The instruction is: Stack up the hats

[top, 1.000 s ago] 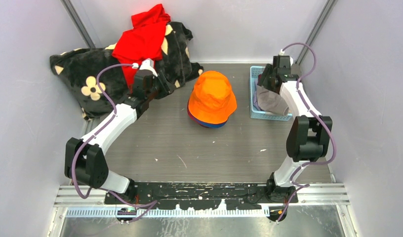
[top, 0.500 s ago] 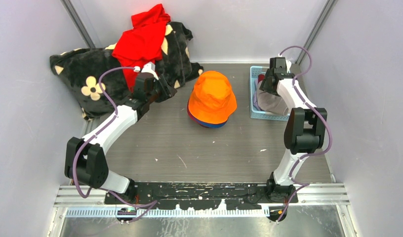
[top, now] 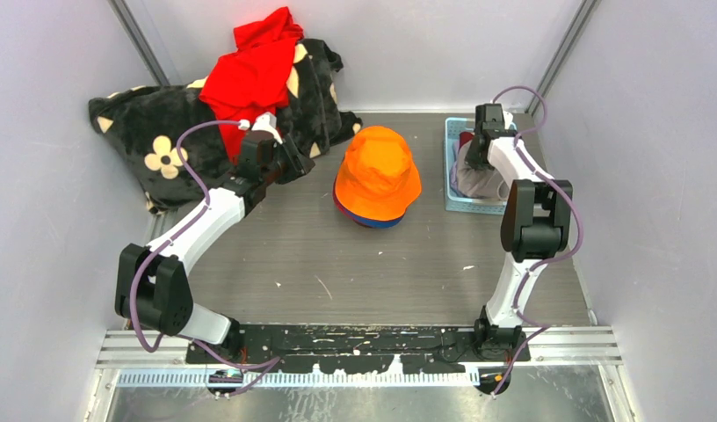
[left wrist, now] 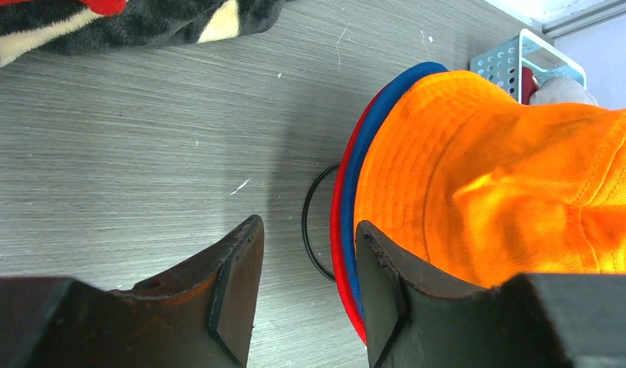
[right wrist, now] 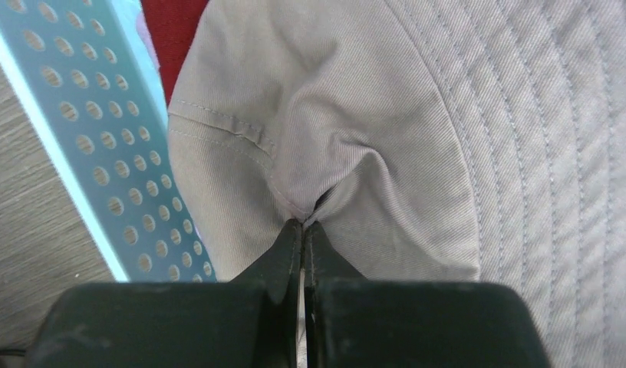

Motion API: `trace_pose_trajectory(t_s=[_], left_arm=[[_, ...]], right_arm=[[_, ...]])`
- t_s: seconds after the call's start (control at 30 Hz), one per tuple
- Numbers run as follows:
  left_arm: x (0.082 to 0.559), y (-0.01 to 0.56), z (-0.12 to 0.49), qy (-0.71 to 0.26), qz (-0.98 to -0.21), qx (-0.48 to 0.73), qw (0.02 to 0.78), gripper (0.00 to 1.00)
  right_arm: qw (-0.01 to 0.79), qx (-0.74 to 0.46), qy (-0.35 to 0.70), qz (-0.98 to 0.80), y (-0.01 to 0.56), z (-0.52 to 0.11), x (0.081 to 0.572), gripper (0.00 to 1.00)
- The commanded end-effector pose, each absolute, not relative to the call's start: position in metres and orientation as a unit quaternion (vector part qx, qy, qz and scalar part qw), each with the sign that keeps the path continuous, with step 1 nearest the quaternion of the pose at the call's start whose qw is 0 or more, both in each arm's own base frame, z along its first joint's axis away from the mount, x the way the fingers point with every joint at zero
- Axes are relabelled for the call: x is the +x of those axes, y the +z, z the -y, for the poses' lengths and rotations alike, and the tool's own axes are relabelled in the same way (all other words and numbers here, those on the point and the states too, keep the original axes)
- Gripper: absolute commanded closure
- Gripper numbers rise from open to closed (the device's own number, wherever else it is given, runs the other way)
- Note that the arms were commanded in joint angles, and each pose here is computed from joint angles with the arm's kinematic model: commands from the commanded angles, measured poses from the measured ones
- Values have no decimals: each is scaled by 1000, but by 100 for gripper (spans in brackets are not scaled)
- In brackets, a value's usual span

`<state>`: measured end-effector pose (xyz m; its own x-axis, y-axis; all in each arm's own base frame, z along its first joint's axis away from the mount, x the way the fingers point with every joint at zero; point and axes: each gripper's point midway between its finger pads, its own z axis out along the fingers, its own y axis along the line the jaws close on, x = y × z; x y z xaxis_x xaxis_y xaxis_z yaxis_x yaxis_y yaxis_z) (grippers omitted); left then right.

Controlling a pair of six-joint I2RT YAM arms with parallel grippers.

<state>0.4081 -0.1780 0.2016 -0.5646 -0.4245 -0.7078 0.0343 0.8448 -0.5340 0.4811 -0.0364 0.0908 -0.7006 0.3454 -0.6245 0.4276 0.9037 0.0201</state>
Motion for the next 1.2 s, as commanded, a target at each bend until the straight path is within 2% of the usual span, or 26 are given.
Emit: trace_pose_trajectory(t_s=[0.0, 0.23, 0.53, 0.77, 0.9, 1.17], left_arm=[[410, 226, 182, -277, -826, -113, 478, 52], [412, 228, 187, -292, -823, -115, 474, 52], [406, 235, 187, -298, -820, -112, 476, 52], [402, 252, 189, -316, -802, -100, 497, 52], [401, 261, 192, -326, -795, -94, 503, 52], [397, 276, 196, -344, -782, -73, 515, 51]], right_arm=[[442, 225, -45, -867, 196, 41, 491, 99], [525, 203, -15, -827, 304, 33, 476, 99], [594, 157, 81, -784, 373, 1, 461, 99], [625, 42, 283, -726, 427, -76, 443, 99], [609, -15, 413, -677, 453, -117, 424, 99], [560, -84, 593, -572, 490, -155, 385, 99]])
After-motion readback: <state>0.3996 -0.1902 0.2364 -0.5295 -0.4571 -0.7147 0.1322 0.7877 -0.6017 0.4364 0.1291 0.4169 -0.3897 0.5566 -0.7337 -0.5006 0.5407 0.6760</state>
